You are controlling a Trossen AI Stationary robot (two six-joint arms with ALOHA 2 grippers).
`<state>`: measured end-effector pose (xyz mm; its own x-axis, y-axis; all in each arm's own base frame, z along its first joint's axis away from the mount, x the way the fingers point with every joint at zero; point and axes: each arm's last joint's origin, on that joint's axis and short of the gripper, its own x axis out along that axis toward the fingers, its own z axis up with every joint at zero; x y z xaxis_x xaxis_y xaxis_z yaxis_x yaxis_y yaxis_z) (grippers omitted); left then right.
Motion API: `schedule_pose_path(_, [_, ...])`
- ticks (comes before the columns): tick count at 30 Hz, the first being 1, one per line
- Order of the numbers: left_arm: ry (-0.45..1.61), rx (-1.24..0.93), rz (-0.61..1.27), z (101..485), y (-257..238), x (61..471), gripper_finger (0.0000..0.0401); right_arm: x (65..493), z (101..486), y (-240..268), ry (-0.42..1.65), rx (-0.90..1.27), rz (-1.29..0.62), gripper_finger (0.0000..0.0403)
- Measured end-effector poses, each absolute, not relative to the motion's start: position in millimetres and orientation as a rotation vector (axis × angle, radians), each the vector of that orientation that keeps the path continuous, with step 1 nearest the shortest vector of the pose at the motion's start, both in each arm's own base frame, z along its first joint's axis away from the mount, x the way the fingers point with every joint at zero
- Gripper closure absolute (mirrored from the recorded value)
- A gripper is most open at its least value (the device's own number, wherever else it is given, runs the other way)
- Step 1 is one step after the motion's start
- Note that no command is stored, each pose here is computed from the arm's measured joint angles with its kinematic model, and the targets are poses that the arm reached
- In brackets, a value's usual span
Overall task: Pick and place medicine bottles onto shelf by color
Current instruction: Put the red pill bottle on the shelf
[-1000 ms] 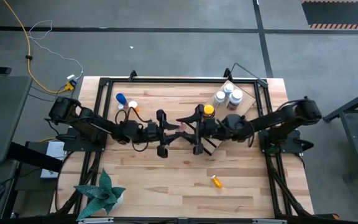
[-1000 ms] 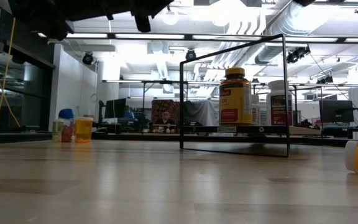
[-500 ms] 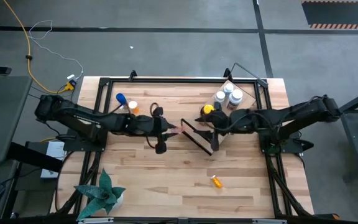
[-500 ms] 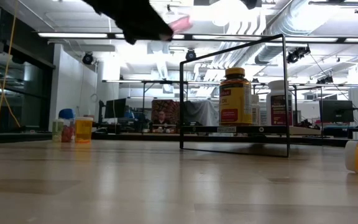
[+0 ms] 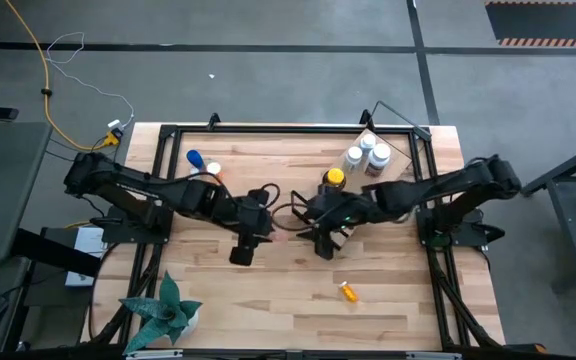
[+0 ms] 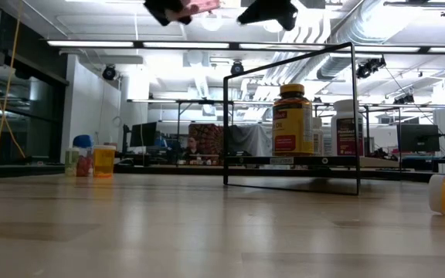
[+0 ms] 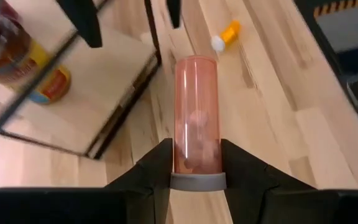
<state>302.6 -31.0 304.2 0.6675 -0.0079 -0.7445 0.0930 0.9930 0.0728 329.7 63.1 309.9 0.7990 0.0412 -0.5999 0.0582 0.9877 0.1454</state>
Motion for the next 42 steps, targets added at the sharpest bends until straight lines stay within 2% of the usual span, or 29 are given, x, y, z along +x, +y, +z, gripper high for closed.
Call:
schedule_pose_path(7, [0.914,0.171,-0.038,296,-49,295,0.0293,352,297,68,0.59,0.156,0.013,0.019])
schedule_pose_path(13, [0.933,0.214,-0.051,292,-53,296,0.0293,364,279,71,0.629,0.18,0.039,0.019])
schedule_pose_path(22, [1.265,0.397,0.021,257,-51,289,0.0293,371,266,73,0.655,0.17,0.047,0.019])
schedule_pose_path(26, [1.34,0.536,0.092,247,-57,287,0.0293,371,265,73,0.657,0.167,0.048,0.019])
schedule_pose_path(32, [1.284,0.756,0.215,248,-68,287,0.0293,373,262,74,0.663,0.168,0.055,0.019])
schedule_pose_path(42, [1.221,0.874,0.176,250,-83,286,0.0293,390,252,76,0.564,0.087,0.054,0.019])
